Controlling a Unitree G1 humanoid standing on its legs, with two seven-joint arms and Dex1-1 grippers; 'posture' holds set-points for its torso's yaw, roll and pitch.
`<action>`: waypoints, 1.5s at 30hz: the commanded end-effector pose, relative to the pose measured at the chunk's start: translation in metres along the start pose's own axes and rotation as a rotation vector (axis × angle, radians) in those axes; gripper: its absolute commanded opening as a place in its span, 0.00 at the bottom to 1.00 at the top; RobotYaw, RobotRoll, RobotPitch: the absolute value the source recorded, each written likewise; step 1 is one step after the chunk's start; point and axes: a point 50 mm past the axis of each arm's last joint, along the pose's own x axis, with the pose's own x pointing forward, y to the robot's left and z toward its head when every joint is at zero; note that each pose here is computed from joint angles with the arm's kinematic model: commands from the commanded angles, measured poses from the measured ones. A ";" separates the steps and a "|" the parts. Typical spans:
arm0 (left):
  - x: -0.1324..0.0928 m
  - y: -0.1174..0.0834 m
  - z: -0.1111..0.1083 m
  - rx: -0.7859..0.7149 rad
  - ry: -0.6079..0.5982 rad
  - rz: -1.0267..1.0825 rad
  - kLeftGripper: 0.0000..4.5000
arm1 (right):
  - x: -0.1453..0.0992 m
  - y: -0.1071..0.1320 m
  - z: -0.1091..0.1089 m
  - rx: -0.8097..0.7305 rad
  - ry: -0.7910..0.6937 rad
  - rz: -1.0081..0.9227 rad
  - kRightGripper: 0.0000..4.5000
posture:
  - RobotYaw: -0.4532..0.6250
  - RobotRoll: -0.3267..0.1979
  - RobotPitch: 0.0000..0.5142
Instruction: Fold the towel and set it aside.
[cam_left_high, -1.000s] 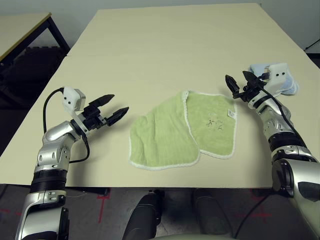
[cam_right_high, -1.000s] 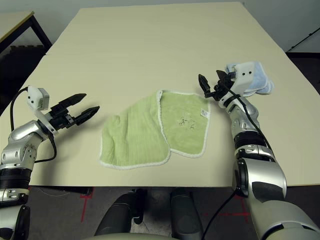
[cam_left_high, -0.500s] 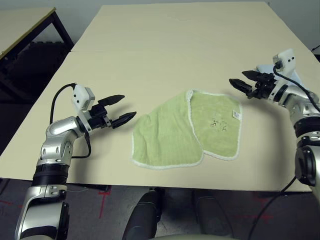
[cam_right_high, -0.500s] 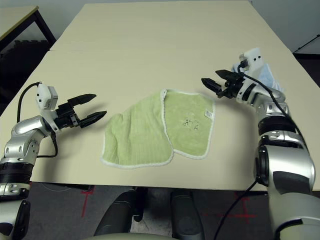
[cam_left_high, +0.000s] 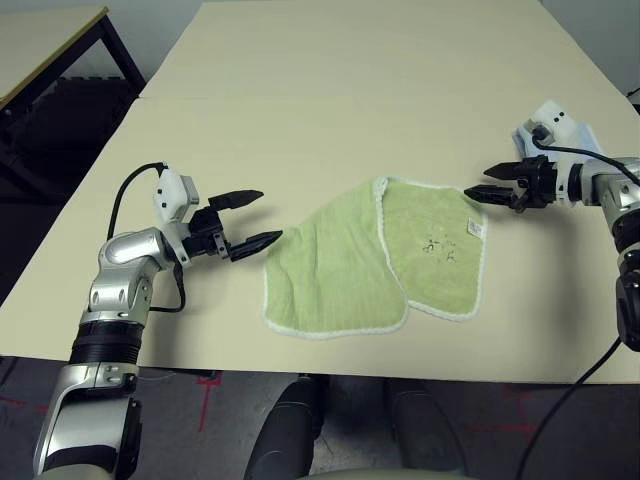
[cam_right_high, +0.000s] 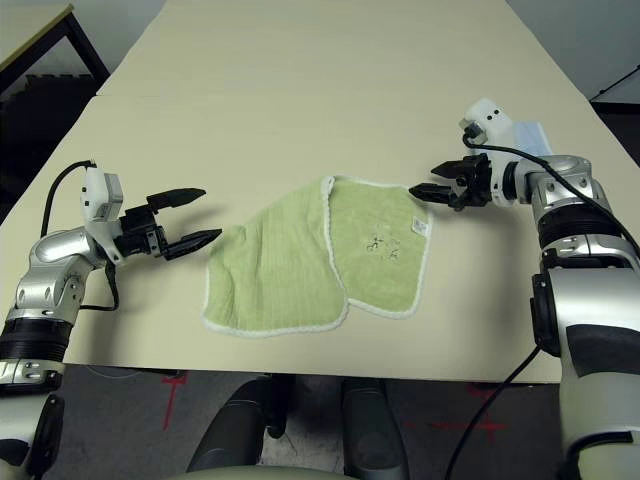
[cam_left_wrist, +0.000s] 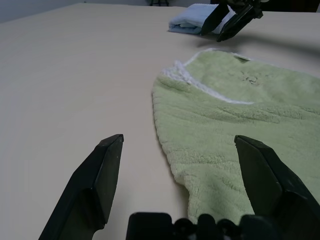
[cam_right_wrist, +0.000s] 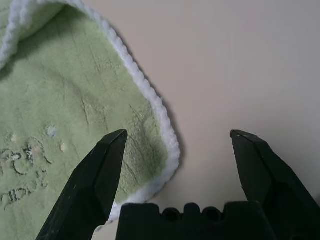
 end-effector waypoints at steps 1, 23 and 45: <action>0.005 -0.004 0.005 0.009 -0.023 -0.018 1.00 | 0.006 0.001 -0.003 -0.020 0.058 -0.018 1.00 | 0.34 0.62 0.34; 0.005 -0.011 0.007 -0.001 -0.019 -0.024 1.00 | 0.025 0.010 -0.010 -0.099 0.162 0.012 0.18 | 0.35 0.62 0.34; 0.002 -0.011 0.002 -0.025 0.005 -0.020 1.00 | 0.008 0.009 0.044 -0.006 -0.382 0.064 0.01 | 0.32 0.62 0.32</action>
